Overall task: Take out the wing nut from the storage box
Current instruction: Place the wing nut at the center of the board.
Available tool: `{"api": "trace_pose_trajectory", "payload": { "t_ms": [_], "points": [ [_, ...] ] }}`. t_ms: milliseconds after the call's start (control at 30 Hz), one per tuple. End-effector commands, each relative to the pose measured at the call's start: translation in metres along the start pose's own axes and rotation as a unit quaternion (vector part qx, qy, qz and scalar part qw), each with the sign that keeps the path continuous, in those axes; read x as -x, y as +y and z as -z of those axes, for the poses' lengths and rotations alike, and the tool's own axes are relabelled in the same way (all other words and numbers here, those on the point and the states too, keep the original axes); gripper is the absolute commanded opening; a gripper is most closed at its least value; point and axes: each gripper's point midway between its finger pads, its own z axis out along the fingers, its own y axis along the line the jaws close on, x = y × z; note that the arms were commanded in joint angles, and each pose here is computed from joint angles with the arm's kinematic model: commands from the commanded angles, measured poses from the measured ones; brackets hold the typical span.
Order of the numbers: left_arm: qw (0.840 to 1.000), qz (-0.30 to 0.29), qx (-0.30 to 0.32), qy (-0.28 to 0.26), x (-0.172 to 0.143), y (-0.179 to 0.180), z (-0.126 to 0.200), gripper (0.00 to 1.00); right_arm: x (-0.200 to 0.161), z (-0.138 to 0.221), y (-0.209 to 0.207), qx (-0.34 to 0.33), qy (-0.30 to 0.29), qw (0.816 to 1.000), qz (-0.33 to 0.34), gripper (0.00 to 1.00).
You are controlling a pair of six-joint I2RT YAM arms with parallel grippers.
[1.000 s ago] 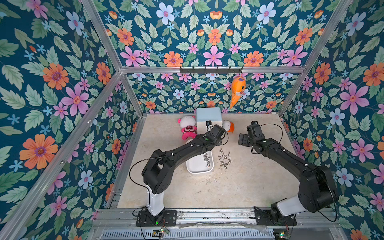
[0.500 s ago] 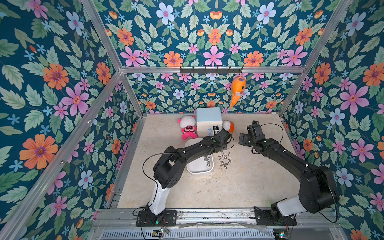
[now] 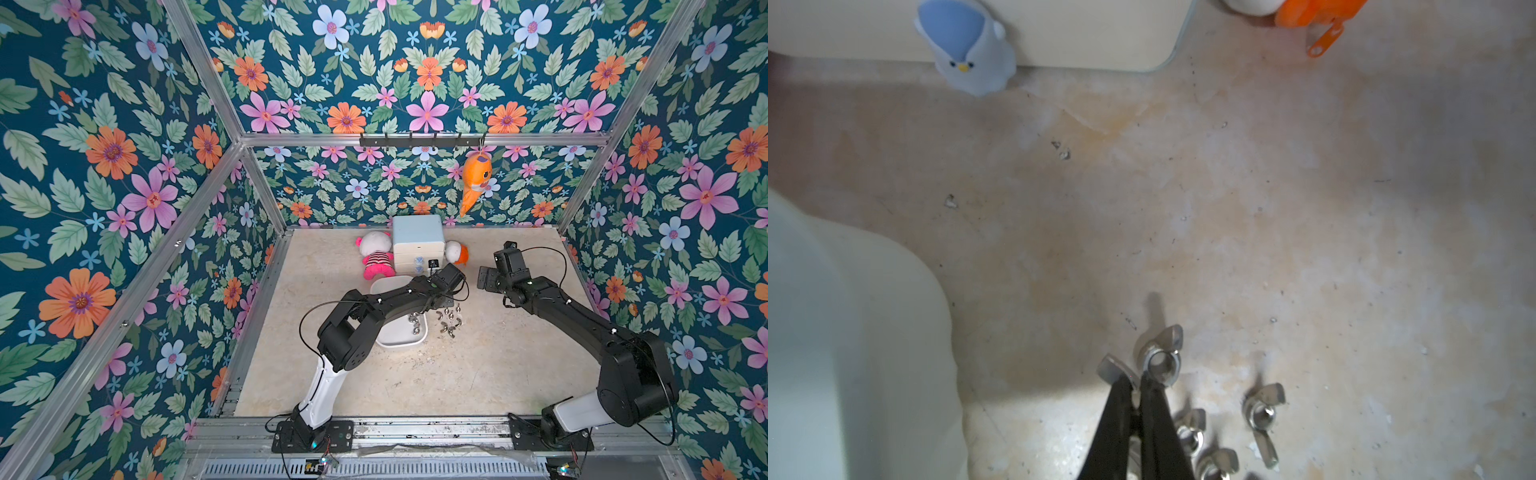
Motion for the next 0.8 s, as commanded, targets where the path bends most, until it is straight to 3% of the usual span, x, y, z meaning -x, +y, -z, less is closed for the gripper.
{"api": "trace_pose_trajectory", "payload": {
  "t_ms": [0,367,767],
  "points": [
    [1.0,-0.011,0.018,0.005,-0.003,0.007,-0.002,0.05,0.002,0.001,0.0,-0.002,-0.004,1.0,-0.006,0.99],
    [0.998,-0.03,0.053,0.022,-0.011,0.017,-0.012,0.06,0.003,0.001,0.0,-0.001,-0.004,1.0,-0.005,0.99],
    [0.994,-0.042,0.099,0.017,-0.012,0.041,-0.001,0.07,0.007,0.0,0.004,0.004,-0.007,1.0,-0.007,0.99]
  ]
}}
